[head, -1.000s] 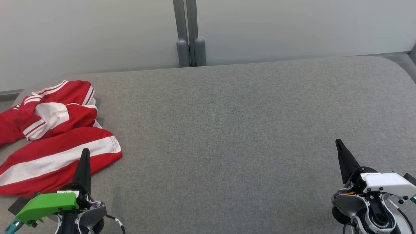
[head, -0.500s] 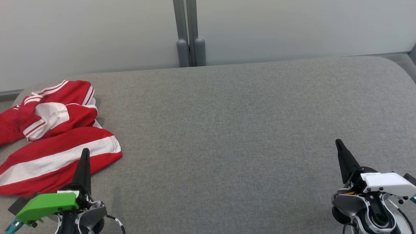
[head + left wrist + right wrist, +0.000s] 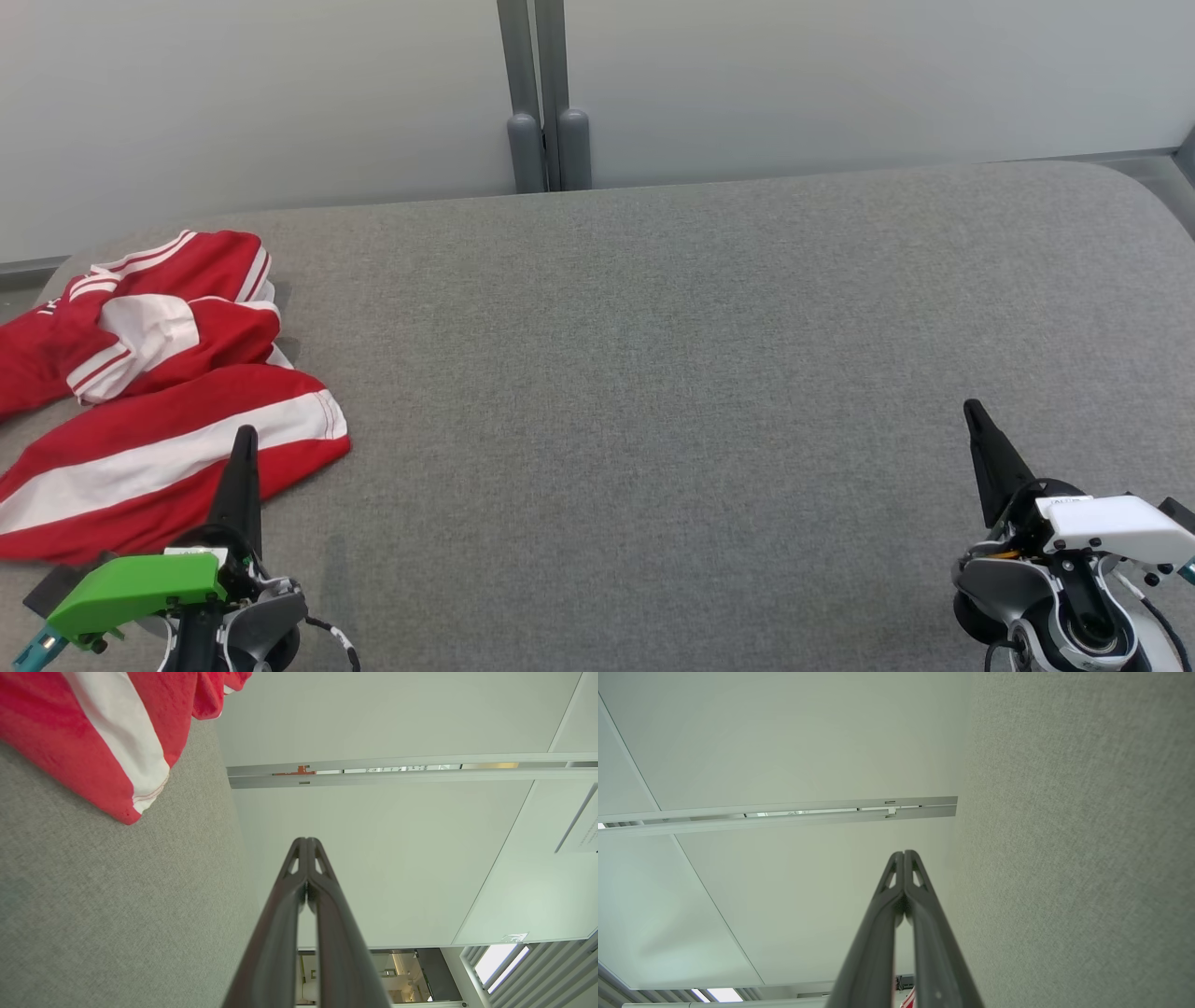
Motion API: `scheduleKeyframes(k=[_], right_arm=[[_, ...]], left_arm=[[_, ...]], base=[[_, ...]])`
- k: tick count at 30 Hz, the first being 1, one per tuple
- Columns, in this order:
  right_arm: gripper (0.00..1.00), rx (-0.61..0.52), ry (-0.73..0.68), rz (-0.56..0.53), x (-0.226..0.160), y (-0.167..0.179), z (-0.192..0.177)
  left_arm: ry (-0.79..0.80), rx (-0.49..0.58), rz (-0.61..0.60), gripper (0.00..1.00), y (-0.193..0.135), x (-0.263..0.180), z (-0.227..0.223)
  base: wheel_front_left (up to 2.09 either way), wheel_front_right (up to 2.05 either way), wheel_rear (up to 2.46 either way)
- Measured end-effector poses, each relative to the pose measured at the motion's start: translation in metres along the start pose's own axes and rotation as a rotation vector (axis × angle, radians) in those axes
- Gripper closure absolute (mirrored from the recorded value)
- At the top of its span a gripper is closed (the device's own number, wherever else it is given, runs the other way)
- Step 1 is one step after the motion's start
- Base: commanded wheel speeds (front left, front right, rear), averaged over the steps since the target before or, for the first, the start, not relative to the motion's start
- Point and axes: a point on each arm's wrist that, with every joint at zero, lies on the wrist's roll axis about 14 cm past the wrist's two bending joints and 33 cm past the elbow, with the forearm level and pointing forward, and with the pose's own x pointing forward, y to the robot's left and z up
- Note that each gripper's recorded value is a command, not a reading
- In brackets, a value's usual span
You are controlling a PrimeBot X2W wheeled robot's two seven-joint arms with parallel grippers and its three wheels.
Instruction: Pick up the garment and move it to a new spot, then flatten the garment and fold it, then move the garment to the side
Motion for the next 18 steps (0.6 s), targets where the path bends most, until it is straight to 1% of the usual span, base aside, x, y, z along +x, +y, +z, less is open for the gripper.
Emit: scheduleKeyframes(k=[18], right_arm=[[1.0, 0.0, 0.0, 0.0, 0.0, 0.0, 0.0]], left_arm=[[0.0, 0.0, 0.0, 1.0, 0.0, 0.0, 0.0]], base=[[0.0, 0.0, 0.0]])
